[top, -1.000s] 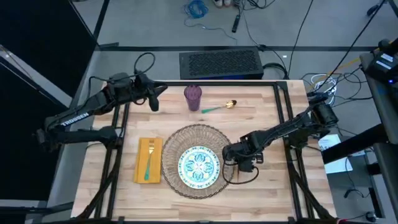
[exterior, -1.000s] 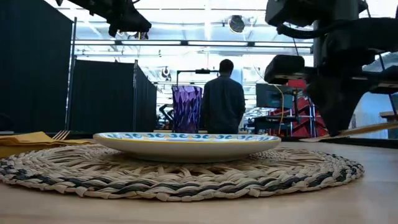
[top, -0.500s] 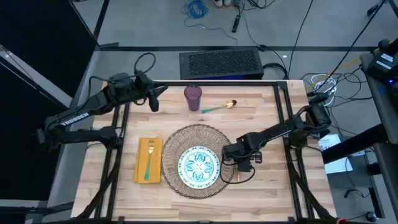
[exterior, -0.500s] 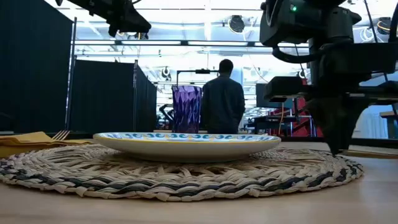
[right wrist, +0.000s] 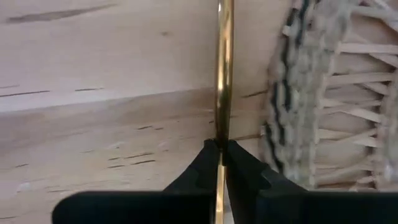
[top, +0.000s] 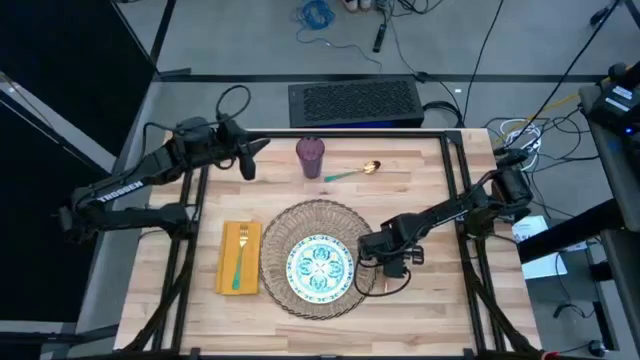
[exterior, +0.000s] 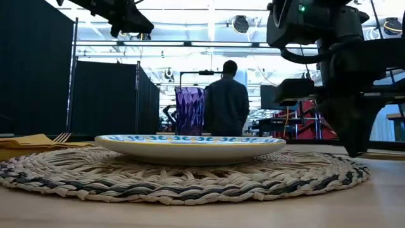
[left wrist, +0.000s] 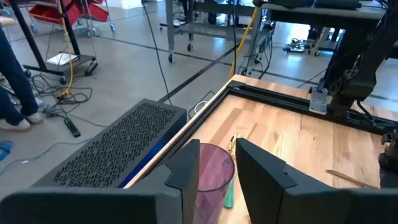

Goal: Set table place
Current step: Move the gold table knife to the right of the brown tablemat

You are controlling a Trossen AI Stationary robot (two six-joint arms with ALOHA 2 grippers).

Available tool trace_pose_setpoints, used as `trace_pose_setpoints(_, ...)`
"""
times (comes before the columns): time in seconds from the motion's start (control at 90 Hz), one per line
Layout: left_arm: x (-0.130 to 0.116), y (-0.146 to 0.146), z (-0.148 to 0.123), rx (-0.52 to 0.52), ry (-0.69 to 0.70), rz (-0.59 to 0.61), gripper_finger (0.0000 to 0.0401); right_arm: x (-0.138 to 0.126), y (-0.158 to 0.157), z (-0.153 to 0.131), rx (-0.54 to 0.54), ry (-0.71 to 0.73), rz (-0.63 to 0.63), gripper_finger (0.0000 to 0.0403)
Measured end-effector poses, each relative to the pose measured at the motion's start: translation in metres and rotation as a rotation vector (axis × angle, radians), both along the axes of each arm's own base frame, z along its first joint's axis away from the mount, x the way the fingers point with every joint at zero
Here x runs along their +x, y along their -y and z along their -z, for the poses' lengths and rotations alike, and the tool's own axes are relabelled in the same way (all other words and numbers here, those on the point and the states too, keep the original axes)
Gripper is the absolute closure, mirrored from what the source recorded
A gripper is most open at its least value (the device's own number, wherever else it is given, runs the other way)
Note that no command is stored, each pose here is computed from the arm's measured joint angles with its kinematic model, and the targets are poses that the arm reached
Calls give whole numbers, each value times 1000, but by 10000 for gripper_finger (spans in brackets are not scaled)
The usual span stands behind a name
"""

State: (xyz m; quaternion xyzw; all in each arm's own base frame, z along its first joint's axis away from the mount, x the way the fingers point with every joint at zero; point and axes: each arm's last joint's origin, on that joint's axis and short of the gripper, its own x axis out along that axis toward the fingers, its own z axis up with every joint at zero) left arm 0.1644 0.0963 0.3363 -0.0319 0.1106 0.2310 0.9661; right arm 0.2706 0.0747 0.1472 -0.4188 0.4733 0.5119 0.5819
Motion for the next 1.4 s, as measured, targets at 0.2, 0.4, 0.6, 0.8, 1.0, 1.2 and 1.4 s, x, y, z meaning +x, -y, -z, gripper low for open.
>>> trace_pose_setpoints(0.2, 0, 0, 0, 0, 0, 0, 313, -1, 0, 0, 0, -15, 20, 360)
trace_pose_setpoints(0.4, 0, 0, 0, 0, 1, 0, 313, -1, 0, 0, 0, -15, 19, 330)
trace_pose_setpoints(0.6, 0, 0, 0, 0, 1, 0, 313, 5, 1, -11, -61, 25, 57, 319)
trace_pose_setpoints(0.8, 0, 0, 0, 1, 2, 1, 313, 18, 1, -55, -125, 109, 173, 320)
trace_pose_setpoints(1.0, 0, 0, 0, -5, 1, 16, 313, 26, 6, -79, 29, 36, 651, 322)
trace_pose_setpoints(1.2, 2, 4, 0, -8, 4, 56, 313, 13, -6, -36, 206, -171, 1136, 355)
trace_pose_setpoints(1.4, 3, 6, 2, 2, -28, 75, 313, -7, -28, -28, -5, 15, 1466, 401)
